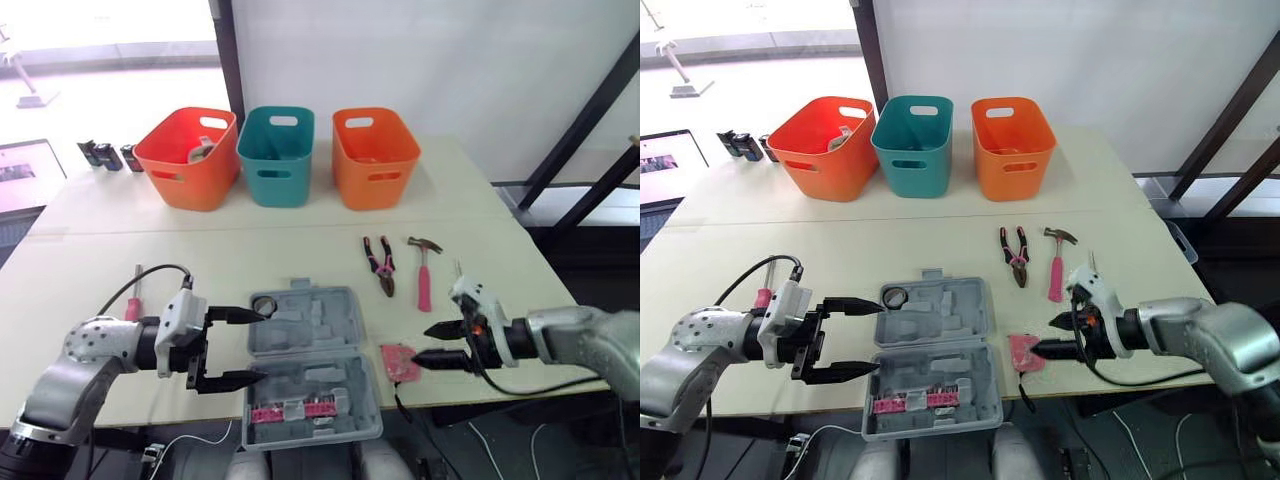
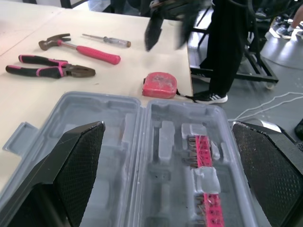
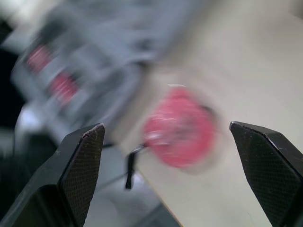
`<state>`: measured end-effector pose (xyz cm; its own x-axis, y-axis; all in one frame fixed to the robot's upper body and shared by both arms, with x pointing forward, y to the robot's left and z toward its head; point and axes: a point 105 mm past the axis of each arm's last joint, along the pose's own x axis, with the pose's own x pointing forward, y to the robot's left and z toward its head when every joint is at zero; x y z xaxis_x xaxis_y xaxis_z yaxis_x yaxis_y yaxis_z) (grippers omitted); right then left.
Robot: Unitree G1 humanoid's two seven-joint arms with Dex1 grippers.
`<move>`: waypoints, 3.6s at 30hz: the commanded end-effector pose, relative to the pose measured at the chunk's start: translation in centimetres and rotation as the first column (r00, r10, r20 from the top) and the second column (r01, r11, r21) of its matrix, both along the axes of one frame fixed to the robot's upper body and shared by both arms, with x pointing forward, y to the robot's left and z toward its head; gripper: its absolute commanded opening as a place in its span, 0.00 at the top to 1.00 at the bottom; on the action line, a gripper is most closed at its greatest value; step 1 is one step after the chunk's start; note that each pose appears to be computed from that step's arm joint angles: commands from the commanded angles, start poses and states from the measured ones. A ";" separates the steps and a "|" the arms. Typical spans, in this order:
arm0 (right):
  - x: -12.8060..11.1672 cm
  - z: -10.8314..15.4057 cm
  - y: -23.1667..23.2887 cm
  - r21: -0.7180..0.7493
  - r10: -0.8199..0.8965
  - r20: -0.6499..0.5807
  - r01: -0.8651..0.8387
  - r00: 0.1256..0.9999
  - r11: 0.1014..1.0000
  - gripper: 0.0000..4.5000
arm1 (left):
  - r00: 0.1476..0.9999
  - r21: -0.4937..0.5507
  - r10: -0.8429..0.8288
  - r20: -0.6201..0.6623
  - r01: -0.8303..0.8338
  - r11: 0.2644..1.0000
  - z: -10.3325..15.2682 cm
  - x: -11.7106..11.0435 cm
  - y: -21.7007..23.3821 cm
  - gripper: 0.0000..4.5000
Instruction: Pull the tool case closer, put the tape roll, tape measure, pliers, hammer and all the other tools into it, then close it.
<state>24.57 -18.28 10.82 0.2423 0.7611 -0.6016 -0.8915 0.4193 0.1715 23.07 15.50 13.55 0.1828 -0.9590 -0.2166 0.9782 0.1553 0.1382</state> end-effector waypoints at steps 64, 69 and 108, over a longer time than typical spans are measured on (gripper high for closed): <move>7.7 6.1 10.3 -0.493 0.523 0.386 -0.310 0.760 0.813 0.38 | 0.962 0.078 0.224 0.154 -0.238 0.968 0.3 3.3 4.7 0.00; 10.0 4.9 12.1 -0.605 0.544 0.352 -0.258 0.762 0.753 0.38 | 0.965 0.080 0.208 0.161 -0.222 0.972 0.3 3.6 4.8 0.00; 11.7 1.8 15.1 -0.641 0.565 0.320 -0.266 0.761 0.720 0.02 | 0.966 0.086 0.224 0.126 -0.235 0.968 -0.2 3.4 4.1 0.00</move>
